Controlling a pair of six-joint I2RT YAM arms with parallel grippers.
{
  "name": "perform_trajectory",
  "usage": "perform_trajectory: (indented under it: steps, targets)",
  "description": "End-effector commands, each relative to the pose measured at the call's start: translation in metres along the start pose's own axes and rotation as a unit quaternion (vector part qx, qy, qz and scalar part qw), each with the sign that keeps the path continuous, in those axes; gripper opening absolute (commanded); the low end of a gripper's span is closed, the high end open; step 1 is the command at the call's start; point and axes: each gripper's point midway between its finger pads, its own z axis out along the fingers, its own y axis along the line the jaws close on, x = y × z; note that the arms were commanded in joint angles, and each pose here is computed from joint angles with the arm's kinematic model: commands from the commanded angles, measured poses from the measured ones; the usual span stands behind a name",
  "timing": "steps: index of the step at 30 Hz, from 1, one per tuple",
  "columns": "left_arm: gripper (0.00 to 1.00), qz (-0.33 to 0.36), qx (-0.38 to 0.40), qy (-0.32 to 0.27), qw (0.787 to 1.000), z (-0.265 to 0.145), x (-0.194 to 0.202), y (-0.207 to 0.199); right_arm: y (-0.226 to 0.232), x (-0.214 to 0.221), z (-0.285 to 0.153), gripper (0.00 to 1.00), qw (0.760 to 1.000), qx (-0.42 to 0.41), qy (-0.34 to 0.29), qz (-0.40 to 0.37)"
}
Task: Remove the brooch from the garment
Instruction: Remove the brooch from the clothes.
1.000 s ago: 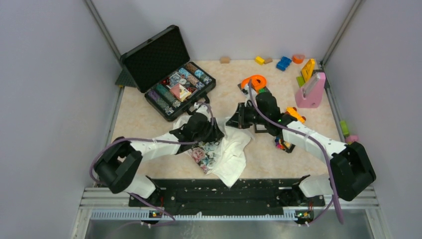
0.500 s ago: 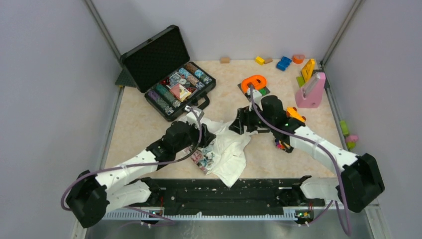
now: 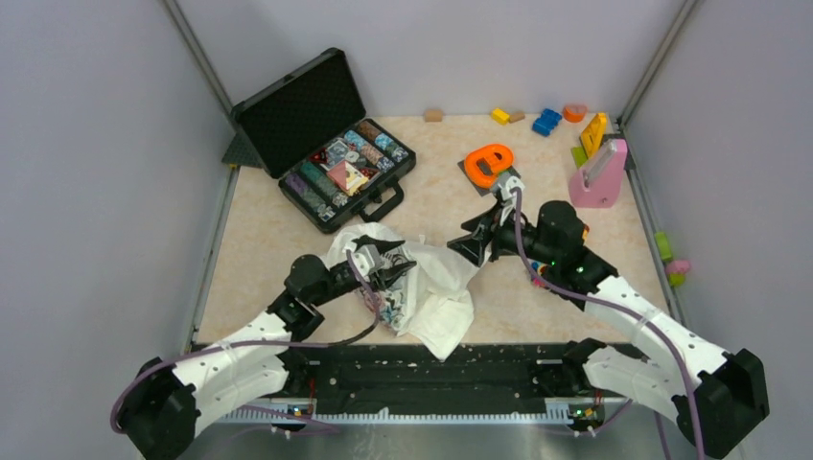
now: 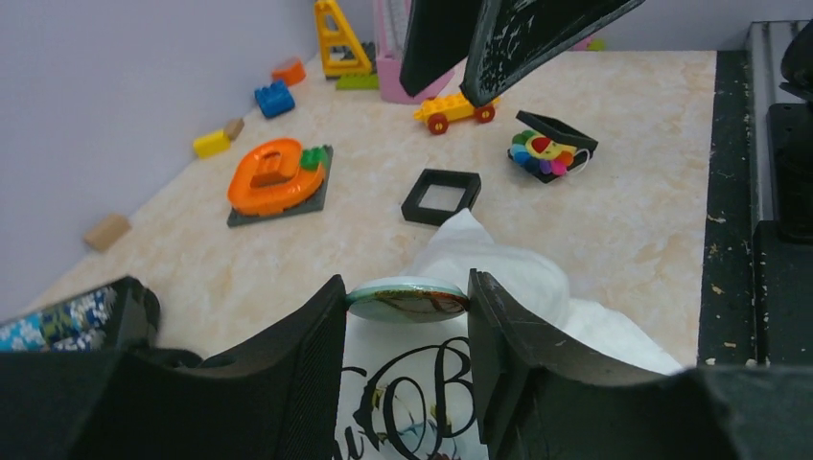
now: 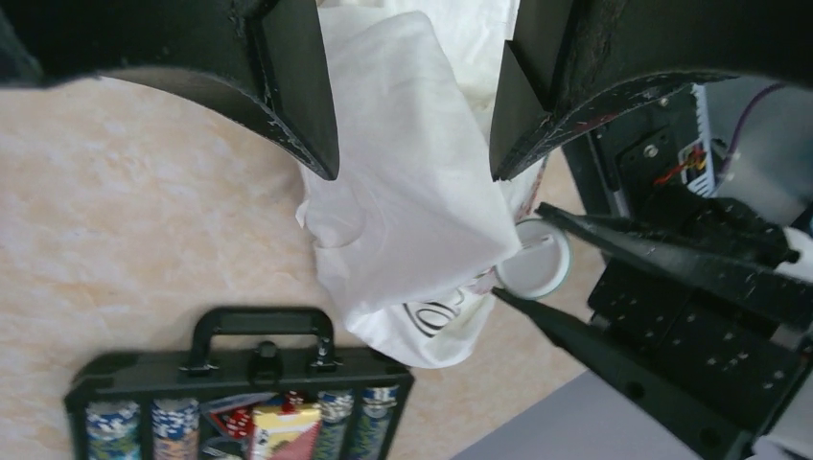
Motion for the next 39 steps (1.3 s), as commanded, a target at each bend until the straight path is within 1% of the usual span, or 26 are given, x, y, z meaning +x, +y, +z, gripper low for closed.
perform_trajectory:
  steps: [1, 5, 8, 11, 13, 15, 16, 18, 19, 22, 23, 25, 29, 32, 35, 38, 39]
  targets:
    - [0.38, 0.093, 0.110, -0.108, 0.984, -0.003, -0.048, -0.013, 0.034, -0.025, 0.001, 0.58, 0.992, -0.108, -0.051, -0.040]
    - [0.38, 0.071, 0.215, -0.132, 0.965, -0.013, -0.058, -0.026, 0.054, -0.015, 0.001, 0.59, 0.982, -0.177, -0.045, -0.037]
    - [0.37, 0.061, 0.289, -0.127, 0.947, -0.014, -0.058, -0.038, 0.067, -0.017, -0.004, 0.62, 0.974, -0.216, -0.059, -0.031]
    - [0.36, 0.064, 0.336, -0.122, 0.932, -0.013, -0.062, -0.043, 0.067, -0.014, -0.001, 0.64, 0.975, -0.219, -0.037, -0.006]
    - [0.35, 0.069, 0.351, -0.123, 0.926, -0.014, -0.067, -0.044, 0.062, -0.013, 0.003, 0.60, 0.979, -0.200, -0.023, 0.018]
    - [0.35, 0.083, 0.357, -0.128, 0.922, -0.016, -0.071, -0.046, 0.056, -0.012, 0.006, 0.56, 0.984, -0.174, -0.017, 0.045]
    - [0.35, 0.093, 0.359, -0.130, 0.920, -0.017, -0.073, -0.047, 0.055, -0.012, 0.007, 0.57, 0.983, -0.171, -0.018, 0.057]
    - [0.35, 0.102, 0.361, -0.131, 0.918, -0.018, -0.075, -0.048, 0.055, -0.010, 0.008, 0.65, 0.981, -0.168, -0.023, 0.095]
    - [0.35, 0.106, 0.363, -0.130, 0.916, -0.017, -0.076, -0.048, 0.055, -0.012, 0.009, 0.67, 0.979, -0.171, -0.030, 0.112]
    - [0.35, 0.113, 0.364, -0.122, 0.916, -0.015, -0.073, -0.051, 0.066, -0.016, 0.008, 0.67, 0.967, -0.202, -0.044, 0.150]
    - [0.35, 0.131, 0.361, -0.125, 0.915, -0.014, -0.074, -0.050, 0.070, -0.019, 0.007, 0.66, 0.963, -0.214, -0.052, 0.153]
    - [0.34, 0.143, 0.357, -0.121, 0.915, -0.014, -0.074, -0.051, 0.076, -0.015, 0.008, 0.66, 0.961, -0.226, -0.045, 0.154]
    - [0.33, 0.149, 0.371, -0.119, 0.909, -0.016, -0.076, -0.054, 0.097, 0.000, 0.012, 0.66, 0.963, -0.253, -0.023, 0.090]
    - [0.33, 0.144, 0.382, -0.119, 0.905, -0.014, -0.075, -0.056, 0.108, -0.001, 0.009, 0.67, 0.958, -0.274, -0.037, 0.075]
    - [0.32, 0.148, 0.369, -0.119, 0.910, -0.008, -0.077, -0.054, 0.111, -0.008, 0.009, 0.68, 0.954, -0.280, -0.048, 0.097]
    - [0.32, 0.164, 0.332, -0.130, 0.920, -0.002, -0.086, -0.050, 0.105, -0.016, 0.013, 0.70, 0.955, -0.254, -0.059, 0.142]
    - [0.32, 0.175, 0.315, -0.142, 0.922, -0.001, -0.093, -0.046, 0.100, -0.018, 0.014, 0.71, 0.954, -0.239, -0.069, 0.165]
